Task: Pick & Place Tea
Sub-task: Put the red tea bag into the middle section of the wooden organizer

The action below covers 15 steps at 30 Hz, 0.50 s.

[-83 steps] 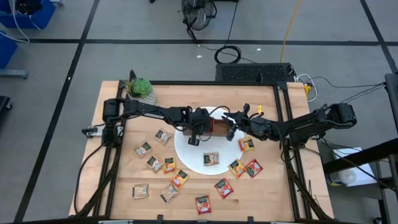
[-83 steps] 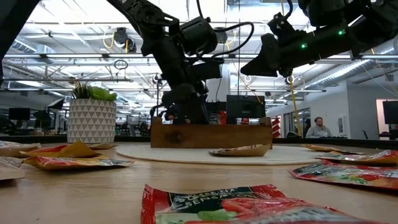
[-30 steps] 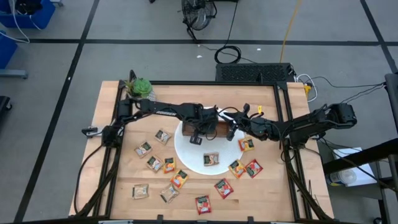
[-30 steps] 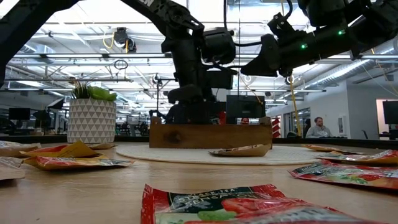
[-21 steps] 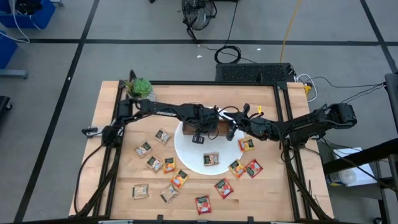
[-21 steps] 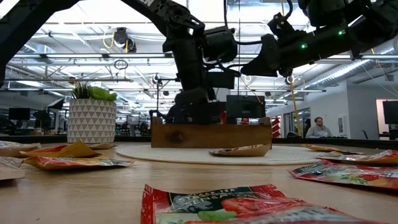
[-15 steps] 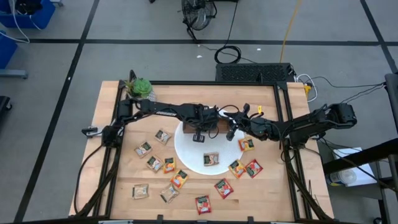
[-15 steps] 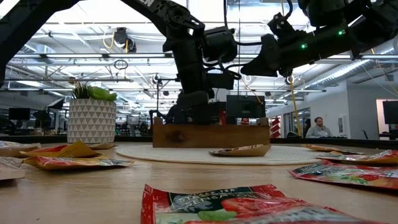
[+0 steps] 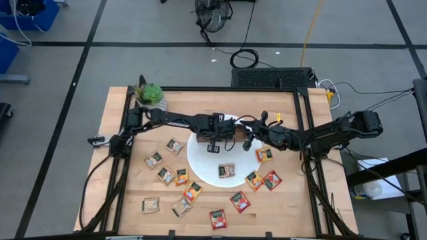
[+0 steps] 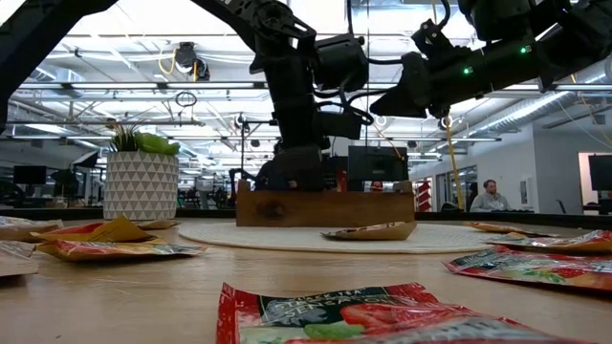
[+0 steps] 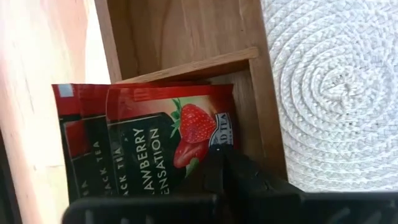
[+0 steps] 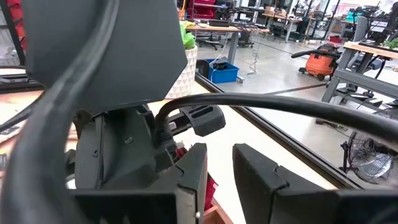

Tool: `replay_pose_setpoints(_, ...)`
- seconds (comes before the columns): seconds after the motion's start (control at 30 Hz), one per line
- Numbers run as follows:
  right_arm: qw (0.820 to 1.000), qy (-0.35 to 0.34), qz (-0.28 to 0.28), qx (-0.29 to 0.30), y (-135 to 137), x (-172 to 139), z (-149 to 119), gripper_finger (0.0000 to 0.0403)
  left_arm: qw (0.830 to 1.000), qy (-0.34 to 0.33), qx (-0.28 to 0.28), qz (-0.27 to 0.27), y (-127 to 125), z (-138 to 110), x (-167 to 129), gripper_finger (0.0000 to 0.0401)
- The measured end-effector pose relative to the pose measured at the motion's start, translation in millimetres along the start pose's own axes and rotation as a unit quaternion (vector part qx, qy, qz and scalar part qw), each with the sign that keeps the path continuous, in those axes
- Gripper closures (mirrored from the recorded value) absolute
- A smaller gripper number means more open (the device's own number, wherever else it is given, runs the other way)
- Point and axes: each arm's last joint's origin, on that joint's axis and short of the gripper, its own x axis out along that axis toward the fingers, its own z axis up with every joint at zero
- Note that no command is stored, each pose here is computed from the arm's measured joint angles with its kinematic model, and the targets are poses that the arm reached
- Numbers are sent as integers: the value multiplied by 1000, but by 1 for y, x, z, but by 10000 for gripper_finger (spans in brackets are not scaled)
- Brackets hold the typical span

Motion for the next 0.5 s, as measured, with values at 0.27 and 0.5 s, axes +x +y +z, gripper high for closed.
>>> replay_pose_setpoints(0.27,1000,0,0,0,0,0,0,339,999,-10,6,-47,-3,-1,0,390)
replay_pose_setpoints(0.5,1000,0,0,0,0,0,0,339,997,-13,9,-77,-7,-1,-1,393)
